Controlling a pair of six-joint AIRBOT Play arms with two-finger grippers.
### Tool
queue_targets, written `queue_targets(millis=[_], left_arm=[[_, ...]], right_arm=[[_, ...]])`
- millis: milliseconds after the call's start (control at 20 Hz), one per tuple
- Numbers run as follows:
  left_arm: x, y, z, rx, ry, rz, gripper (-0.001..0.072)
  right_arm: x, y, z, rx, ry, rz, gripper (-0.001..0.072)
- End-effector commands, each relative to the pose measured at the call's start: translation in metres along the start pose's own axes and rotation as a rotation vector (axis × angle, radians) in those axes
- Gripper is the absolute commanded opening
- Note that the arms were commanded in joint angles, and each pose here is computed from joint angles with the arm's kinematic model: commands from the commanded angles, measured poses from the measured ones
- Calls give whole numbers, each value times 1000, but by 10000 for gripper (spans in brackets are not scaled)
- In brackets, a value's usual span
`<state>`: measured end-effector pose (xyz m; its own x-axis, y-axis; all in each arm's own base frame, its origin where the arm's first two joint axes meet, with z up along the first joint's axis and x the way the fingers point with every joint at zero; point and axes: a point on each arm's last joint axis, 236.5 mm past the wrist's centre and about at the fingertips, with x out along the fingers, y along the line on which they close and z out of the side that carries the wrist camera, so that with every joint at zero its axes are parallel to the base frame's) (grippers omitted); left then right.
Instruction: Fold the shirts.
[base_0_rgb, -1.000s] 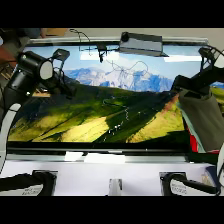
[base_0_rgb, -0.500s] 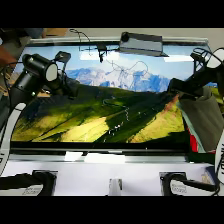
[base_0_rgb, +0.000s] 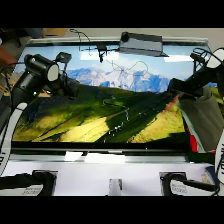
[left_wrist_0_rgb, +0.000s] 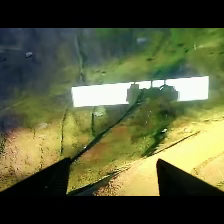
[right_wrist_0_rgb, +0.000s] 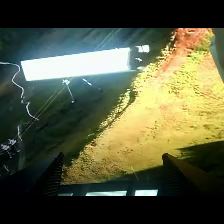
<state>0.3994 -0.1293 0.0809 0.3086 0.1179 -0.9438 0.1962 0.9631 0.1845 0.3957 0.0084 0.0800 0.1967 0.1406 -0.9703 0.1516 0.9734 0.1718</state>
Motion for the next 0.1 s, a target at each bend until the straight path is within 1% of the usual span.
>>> queue_targets(millis=[0, 50], left_arm=[[0, 0, 0, 1, 1, 0, 634], [0, 0, 0, 1, 1, 0, 634]], right_arm=[[0, 0, 0, -1, 0, 0, 689], [0, 0, 0, -1, 0, 0, 689]])
